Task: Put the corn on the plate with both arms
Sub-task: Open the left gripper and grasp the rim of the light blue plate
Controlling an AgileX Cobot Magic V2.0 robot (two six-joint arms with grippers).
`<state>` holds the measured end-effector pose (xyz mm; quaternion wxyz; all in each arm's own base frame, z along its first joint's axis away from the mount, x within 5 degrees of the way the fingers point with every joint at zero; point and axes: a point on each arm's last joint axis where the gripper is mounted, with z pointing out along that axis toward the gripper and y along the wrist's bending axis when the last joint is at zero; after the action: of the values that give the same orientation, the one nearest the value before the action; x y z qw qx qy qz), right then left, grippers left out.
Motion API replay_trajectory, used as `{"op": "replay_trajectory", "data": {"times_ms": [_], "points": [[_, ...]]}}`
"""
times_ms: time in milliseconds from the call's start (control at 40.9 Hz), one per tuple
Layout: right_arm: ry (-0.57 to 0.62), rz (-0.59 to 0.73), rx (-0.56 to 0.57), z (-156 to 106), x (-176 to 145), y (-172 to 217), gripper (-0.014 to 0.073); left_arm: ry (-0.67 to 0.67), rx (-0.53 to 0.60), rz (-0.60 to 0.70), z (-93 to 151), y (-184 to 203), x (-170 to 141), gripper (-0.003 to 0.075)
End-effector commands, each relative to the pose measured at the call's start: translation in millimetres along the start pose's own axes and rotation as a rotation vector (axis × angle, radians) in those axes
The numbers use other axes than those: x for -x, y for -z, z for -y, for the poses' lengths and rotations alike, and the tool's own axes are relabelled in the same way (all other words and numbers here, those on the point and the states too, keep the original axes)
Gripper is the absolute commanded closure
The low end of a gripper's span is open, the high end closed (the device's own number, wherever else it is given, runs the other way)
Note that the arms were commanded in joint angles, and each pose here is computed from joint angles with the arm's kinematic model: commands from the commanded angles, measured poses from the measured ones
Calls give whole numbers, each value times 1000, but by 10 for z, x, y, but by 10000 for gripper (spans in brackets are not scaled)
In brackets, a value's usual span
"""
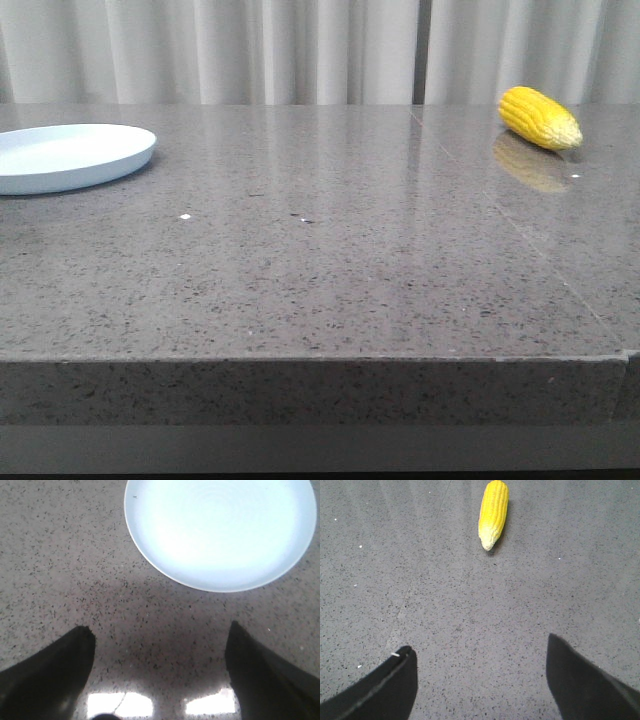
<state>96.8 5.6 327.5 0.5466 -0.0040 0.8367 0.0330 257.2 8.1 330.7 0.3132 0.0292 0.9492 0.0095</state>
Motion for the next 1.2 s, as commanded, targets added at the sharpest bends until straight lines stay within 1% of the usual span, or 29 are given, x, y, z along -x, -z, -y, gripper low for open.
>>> {"op": "replay_trajectory", "data": {"times_ms": [0, 98, 171, 416, 563, 734, 808, 881, 955, 1028, 1175], "points": [[9, 97, -12, 7, 164, 37, 33, 60, -64, 80, -77, -31, 260, 188], [9, 97, -12, 7, 164, 37, 33, 104, -134, 69, -163, -246, 395, 188], [9, 97, -12, 7, 164, 37, 33, 144, -153, 58, -227, -387, 474, 188], [9, 97, -12, 7, 164, 37, 33, 161, -152, 15, -325, -812, 657, 189], [9, 97, -12, 7, 164, 37, 33, 169, -153, -7, -357, -1026, 702, 189], [9, 97, -12, 7, 164, 37, 33, 182, -137, 30, -386, -1165, 756, 190], [9, 97, -12, 7, 164, 37, 33, 185, -135, 36, -396, -1209, 779, 204], [9, 97, -12, 7, 164, 37, 33, 185, -135, 35, -401, -1234, 793, 245], [9, 97, -12, 7, 164, 37, 33, 186, -137, 25, -403, -1271, 790, 311], [9, 97, -12, 7, 164, 37, 33, 187, -140, 15, -402, -1295, 779, 393], [9, 97, -12, 7, 164, 37, 33, 187, -141, 11, -400, -1295, 776, 582]]}}
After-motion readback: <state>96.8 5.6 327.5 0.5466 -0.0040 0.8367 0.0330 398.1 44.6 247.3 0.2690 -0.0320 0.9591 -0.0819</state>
